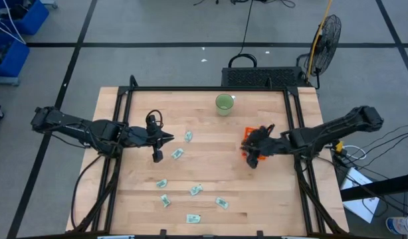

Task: Pick and place Stevia / Truvia into bins
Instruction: Put the light green packet into the orange basket

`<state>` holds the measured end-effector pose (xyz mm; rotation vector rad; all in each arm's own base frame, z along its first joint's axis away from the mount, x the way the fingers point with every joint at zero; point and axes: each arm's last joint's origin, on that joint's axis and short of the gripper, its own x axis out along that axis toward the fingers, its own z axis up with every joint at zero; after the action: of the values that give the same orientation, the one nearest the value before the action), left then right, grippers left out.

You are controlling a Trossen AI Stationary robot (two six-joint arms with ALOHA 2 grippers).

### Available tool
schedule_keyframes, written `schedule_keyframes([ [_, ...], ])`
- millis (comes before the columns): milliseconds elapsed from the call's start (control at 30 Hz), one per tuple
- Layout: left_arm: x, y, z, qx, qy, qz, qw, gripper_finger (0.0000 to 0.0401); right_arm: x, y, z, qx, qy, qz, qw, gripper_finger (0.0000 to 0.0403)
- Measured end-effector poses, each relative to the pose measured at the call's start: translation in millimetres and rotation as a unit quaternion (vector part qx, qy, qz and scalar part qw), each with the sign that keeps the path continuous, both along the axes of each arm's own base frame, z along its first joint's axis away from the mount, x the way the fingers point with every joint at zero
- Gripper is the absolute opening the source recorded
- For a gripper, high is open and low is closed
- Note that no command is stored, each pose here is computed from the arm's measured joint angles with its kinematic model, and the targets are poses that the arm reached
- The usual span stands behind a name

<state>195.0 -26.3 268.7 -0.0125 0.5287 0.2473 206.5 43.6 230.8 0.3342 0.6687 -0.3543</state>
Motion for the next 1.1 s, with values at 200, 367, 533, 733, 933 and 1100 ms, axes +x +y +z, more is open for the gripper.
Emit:
schedule_keyframes([
  [200,-0.2,0.0,-0.3,-0.004,0.001,0.002,1.0,0.0047,26.7,46.8,28.4,-0.033,-0.204,0.196,0.959,0.0086],
  [367,-0.2,0.0,-0.3,-0.015,-0.002,0.008,1.0,0.0047,41.5,89.3,2.4,0.006,-0.178,0.234,0.956,0.0101],
  [533,-0.2,0.0,-0.3,-0.03,-0.006,0.017,0.999,0.0047,63.5,123.1,-14.2,0.094,-0.107,0.221,0.965,0.0102],
  [733,-0.1,-0.1,-0.1,-0.058,-0.014,0.033,0.998,0.0047,95.4,153.8,-27.8,0.1,0.067,0.212,0.97,0.0102],
  [933,-0.1,-0.2,-0.1,-0.069,-0.017,0.039,0.997,0.0047,121.9,174.8,-51.8,0.084,0.136,0.196,0.967,0.0102],
  [1100,-0.1,-0.2,-0.1,-0.063,-0.015,0.035,0.997,0.0047,124.5,176.2,-71.3,0.082,0.168,0.175,0.967,0.0102],
])
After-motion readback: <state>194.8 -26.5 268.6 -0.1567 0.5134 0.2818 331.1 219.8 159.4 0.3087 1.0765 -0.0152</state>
